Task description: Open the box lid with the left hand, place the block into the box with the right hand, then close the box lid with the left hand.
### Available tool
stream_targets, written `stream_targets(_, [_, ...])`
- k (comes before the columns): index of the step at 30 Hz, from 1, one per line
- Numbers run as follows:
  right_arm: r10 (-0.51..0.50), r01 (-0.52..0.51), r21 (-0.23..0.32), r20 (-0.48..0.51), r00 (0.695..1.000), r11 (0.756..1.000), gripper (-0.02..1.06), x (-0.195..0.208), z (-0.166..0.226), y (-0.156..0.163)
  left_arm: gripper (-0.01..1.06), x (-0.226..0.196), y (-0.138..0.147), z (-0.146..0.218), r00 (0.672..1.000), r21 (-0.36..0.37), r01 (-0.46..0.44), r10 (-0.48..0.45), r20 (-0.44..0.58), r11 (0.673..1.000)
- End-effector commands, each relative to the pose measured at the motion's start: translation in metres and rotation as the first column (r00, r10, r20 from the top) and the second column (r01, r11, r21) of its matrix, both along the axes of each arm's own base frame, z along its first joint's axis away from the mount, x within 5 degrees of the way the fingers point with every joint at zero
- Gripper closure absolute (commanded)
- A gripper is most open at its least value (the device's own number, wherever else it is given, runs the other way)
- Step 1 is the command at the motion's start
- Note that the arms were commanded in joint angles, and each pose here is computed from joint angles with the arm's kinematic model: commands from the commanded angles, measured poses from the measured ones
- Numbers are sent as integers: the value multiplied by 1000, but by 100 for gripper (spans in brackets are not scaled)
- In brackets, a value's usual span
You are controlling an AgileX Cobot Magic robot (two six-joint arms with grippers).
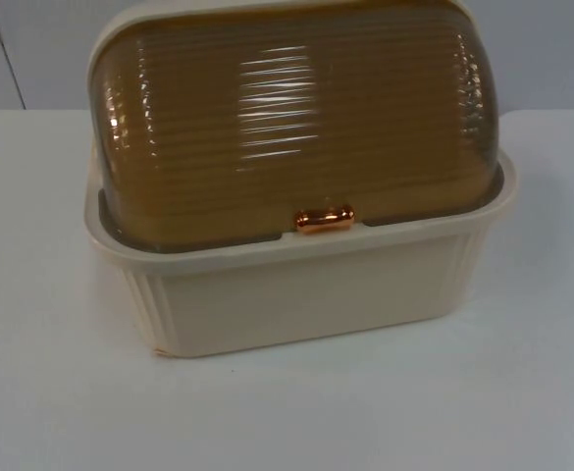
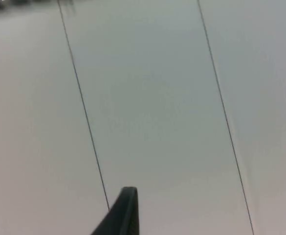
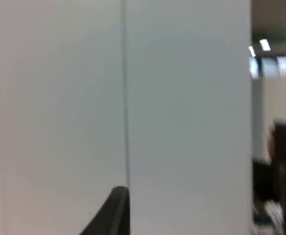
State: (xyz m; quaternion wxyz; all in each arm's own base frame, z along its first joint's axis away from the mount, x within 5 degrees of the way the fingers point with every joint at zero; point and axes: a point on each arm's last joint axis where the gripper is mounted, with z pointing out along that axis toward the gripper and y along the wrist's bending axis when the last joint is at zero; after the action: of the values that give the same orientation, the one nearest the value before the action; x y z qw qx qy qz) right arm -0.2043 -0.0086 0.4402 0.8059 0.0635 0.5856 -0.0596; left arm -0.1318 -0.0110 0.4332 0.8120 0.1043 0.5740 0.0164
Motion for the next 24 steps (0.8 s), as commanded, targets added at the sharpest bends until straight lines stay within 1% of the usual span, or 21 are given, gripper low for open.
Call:
stream_targets(1, [-51,53,30,-76,996,998,4,17,-6,-6,0,14,0,-10,997,-7,-4,3,-82,1000])
stream_targets(2, [-58,62,27,-110,992,998,4,26,-10,-9,0,21,0,-15,993,-18,-1,-2,-120,1000])
stream_targets(3, [-58,62,27,-110,992,998,4,26,-10,-9,0,21,0,-15,993,-18,-1,-2,-120,1000])
stream_targets(4, [-54,58,24,-144,988,998,4,35,-13,-12,0,29,0,-22,986,-21,-4,1,-169,1000])
stream_targets(6, [-41,46,18,-212,976,999,4,53,-22,-15,0,44,1,-37,962,-33,-22,12,-272,999])
stream_targets(7, [-33,39,16,-255,966,999,4,65,-28,-17,0,52,2,-46,945,-48,-30,13,-326,998])
stream_targets(8, [-17,27,29,-293,956,999,4,76,-34,-19,0,60,2,-55,924,-54,-39,15,-381,998])
stream_targets(9, [-17,27,29,-293,956,999,4,76,-34,-19,0,60,2,-55,924,-54,-39,15,-381,998])
stream_targets(12, [26,-6,51,-401,916,999,4,104,-54,-17,0,78,2,-81,858,-47,-53,21,-514,998])
stream_targets(14, [24,-2,46,-474,880,999,4,122,-70,-16,0,88,2,-95,820,-41,-55,21,-572,998])
stream_targets(15, [25,-2,45,-514,857,999,4,131,-79,-15,0,92,2,-100,807,-38,-57,24,-591,998])
stream_targets(16, [25,-2,45,-514,857,999,4,131,-79,-15,0,92,2,-100,807,-38,-57,24,-591,998])
stream_targets(18, [35,-5,52,-583,812,999,4,147,-97,-14,0,97,3,-108,788,-35,-60,26,-616,998])
stream_targets(20, [33,-3,47,-635,772,999,4,160,-113,-13,0,99,2,-112,778,-33,-60,26,-628,998])
stream_targets(21, [33,-3,47,-635,772,999,4,160,-113,-13,0,99,2,-112,778,-33,-60,26,-628,998])
stream_targets(22, [40,-10,49,-649,760,999,4,167,-121,-12,0,99,3,-112,776,-29,-63,31,-630,998])
stream_targets(24, [60,-30,57,-665,744,998,4,178,-133,-9,0,99,4,-112,776,-18,-74,46,-629,997])
